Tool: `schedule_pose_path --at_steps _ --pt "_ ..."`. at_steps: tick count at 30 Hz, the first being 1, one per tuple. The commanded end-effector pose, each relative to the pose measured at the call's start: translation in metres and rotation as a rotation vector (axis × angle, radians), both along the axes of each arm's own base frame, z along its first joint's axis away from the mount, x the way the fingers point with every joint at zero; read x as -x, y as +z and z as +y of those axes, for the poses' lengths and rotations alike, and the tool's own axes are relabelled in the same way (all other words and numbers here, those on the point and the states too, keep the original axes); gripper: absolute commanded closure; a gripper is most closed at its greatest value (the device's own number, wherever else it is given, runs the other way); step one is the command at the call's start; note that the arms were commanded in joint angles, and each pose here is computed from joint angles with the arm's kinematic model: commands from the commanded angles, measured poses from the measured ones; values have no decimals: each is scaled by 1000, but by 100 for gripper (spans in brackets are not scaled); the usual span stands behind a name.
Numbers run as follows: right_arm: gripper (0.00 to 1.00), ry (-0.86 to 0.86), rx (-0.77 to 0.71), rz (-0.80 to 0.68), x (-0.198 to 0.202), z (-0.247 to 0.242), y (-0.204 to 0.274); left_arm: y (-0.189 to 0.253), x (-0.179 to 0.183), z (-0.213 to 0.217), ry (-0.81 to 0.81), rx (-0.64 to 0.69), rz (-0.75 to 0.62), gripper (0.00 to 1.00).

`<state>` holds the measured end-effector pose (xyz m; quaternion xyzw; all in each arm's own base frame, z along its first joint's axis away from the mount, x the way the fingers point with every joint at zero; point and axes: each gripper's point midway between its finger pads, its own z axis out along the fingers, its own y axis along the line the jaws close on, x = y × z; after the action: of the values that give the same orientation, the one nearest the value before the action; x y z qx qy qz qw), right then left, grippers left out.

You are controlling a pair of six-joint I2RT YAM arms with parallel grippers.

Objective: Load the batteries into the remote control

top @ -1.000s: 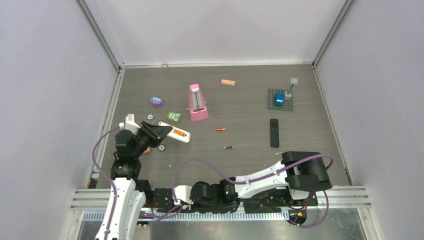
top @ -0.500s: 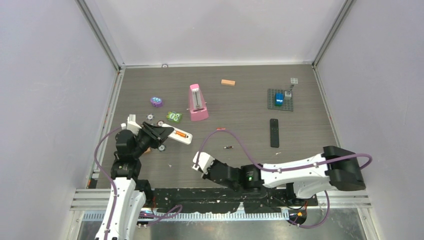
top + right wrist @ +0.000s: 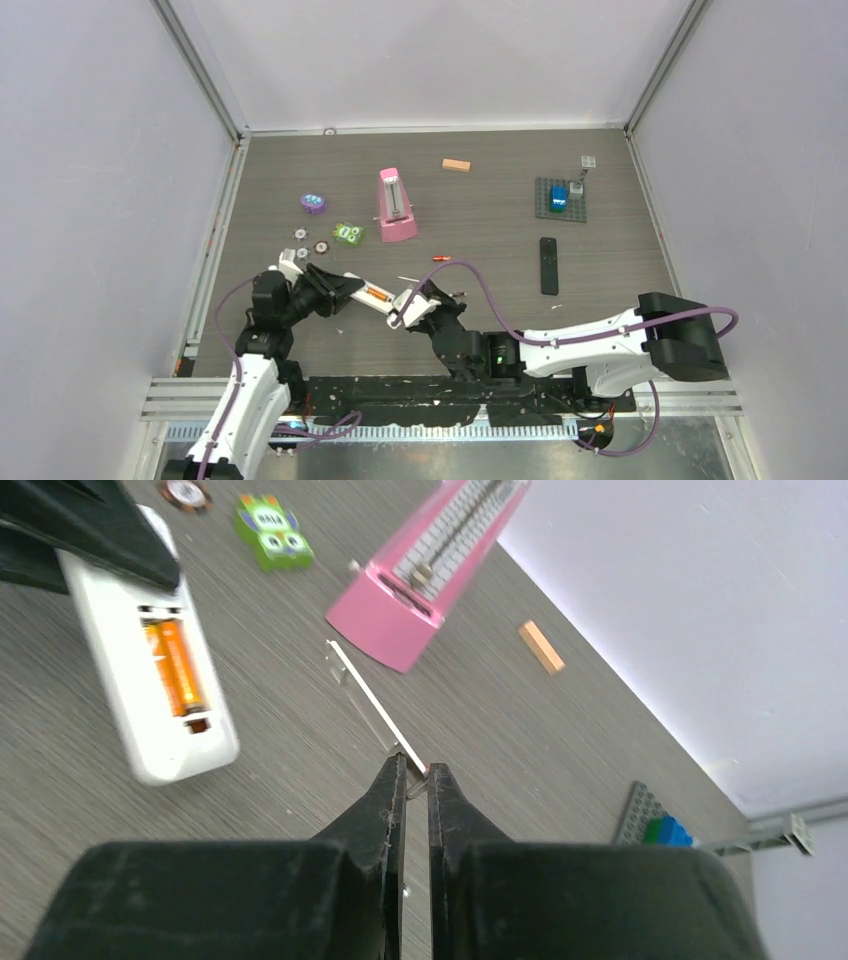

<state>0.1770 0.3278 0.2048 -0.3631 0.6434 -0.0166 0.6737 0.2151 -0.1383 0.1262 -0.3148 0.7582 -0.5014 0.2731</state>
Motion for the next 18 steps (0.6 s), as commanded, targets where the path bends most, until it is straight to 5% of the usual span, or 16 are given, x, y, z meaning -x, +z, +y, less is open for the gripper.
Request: schedule_pose_path --at_steps 1,13,18 --pt "94 -144 -27 4 -13 -26 -4 2 -7 -15 -23 0 -104 100" --pt "95 -162 -120 150 -16 -48 -25 -19 -34 -40 90 -52 -151 99" --pt "95 -150 -157 178 -13 -46 -25 -38 -40 -40 148 -73 -99 84"
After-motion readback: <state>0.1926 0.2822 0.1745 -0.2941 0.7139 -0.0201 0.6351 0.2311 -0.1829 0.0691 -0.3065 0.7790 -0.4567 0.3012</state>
